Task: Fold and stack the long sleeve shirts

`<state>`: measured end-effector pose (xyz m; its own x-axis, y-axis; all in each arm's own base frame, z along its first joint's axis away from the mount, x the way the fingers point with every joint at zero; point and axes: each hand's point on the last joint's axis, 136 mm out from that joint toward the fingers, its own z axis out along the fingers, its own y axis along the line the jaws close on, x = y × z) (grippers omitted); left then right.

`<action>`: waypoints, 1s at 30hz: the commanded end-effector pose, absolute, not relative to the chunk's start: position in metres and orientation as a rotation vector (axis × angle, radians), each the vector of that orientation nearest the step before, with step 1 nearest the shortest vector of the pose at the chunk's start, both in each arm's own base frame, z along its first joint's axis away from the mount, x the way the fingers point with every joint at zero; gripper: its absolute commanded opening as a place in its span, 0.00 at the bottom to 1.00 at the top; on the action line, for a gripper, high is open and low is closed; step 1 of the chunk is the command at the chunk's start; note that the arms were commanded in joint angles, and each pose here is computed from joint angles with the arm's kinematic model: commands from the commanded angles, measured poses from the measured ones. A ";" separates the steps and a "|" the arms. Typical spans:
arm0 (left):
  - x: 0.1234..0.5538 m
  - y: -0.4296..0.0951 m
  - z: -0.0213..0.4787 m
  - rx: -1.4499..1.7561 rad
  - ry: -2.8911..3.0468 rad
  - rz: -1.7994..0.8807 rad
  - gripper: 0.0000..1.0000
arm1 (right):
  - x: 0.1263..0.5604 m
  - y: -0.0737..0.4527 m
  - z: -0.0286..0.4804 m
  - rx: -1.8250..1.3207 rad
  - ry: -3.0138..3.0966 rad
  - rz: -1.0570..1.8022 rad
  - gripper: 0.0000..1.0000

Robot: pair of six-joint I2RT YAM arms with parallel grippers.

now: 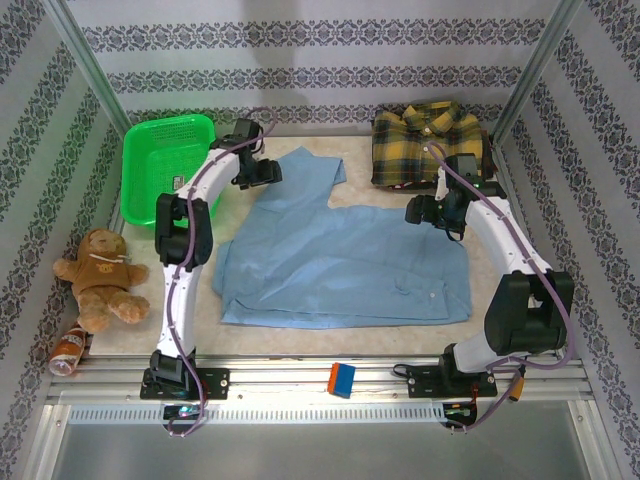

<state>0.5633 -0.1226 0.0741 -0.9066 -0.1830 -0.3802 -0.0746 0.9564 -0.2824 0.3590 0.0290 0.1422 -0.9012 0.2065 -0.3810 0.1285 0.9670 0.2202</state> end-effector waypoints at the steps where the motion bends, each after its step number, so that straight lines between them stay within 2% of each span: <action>1: 0.574 -0.123 0.084 -0.045 2.696 -0.368 0.68 | 0.358 0.028 0.134 0.216 2.740 0.281 0.82; 8: 0.586 -0.139 0.072 -0.008 2.700 -0.483 0.62 | 0.363 0.005 0.120 0.253 2.783 0.175 0.83; 16: 0.572 -0.138 0.054 0.008 2.770 -0.477 0.60 | 0.378 -0.027 0.116 0.338 2.788 0.136 0.82; 21: 0.576 -0.144 0.051 0.006 2.755 -0.521 0.55 | 0.382 -0.039 0.110 0.363 2.799 0.124 0.82; 25: 0.574 -0.154 0.050 0.019 2.749 -0.599 0.39 | 0.377 -0.056 0.101 0.433 2.837 0.092 0.82; 30: 0.578 -0.147 0.062 -0.006 2.726 -0.584 0.05 | 0.374 -0.075 0.095 0.496 2.838 0.083 0.81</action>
<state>0.5753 -0.1553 0.0582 -0.9416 -0.0597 -0.3315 0.0784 0.9182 -0.3882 0.3752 -0.0625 0.0949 -0.9058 0.3415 -0.2506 0.3185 0.9391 0.1287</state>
